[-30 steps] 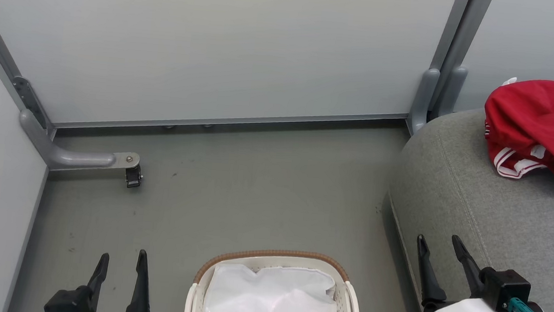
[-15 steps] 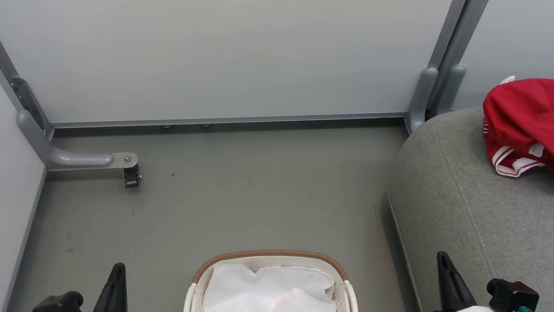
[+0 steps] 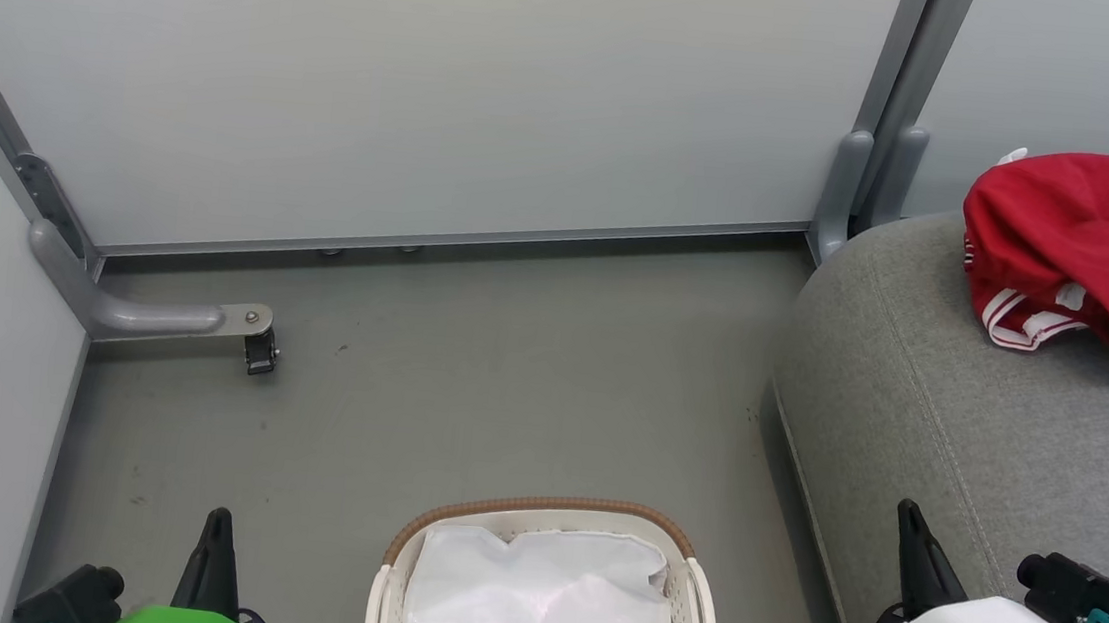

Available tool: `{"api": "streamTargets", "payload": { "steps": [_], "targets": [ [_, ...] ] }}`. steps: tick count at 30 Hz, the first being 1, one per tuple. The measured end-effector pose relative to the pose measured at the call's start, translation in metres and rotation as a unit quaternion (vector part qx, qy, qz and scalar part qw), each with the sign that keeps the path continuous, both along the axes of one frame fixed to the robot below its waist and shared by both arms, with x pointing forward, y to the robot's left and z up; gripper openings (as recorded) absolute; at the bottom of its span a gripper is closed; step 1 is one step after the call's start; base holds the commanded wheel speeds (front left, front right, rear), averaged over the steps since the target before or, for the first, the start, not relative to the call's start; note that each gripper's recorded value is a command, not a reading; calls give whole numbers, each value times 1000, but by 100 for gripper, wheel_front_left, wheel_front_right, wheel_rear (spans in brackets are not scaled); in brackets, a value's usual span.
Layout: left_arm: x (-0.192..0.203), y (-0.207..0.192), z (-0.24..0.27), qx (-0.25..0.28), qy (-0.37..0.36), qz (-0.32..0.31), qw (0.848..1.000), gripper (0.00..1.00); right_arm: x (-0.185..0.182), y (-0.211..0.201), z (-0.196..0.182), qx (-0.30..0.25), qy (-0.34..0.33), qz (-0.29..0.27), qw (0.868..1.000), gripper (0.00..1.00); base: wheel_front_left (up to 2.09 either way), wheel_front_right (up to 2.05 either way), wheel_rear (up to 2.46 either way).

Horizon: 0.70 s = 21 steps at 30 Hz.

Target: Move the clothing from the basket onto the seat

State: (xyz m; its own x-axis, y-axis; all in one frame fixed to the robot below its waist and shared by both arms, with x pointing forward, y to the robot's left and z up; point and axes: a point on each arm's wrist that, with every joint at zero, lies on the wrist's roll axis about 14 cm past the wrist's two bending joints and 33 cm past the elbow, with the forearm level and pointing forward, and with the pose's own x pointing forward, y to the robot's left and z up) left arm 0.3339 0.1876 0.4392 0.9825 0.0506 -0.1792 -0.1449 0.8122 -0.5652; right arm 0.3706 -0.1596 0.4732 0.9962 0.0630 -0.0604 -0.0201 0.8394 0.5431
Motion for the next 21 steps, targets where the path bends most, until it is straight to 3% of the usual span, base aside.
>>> {"api": "streamTargets", "payload": {
  "steps": [21],
  "targets": [
    [15, 6, 13, -135, -13, 26, 990, 0, 6, -13, 4, 140, 14, -30, 990, 0, 0, 0, 0]
  ]
}}
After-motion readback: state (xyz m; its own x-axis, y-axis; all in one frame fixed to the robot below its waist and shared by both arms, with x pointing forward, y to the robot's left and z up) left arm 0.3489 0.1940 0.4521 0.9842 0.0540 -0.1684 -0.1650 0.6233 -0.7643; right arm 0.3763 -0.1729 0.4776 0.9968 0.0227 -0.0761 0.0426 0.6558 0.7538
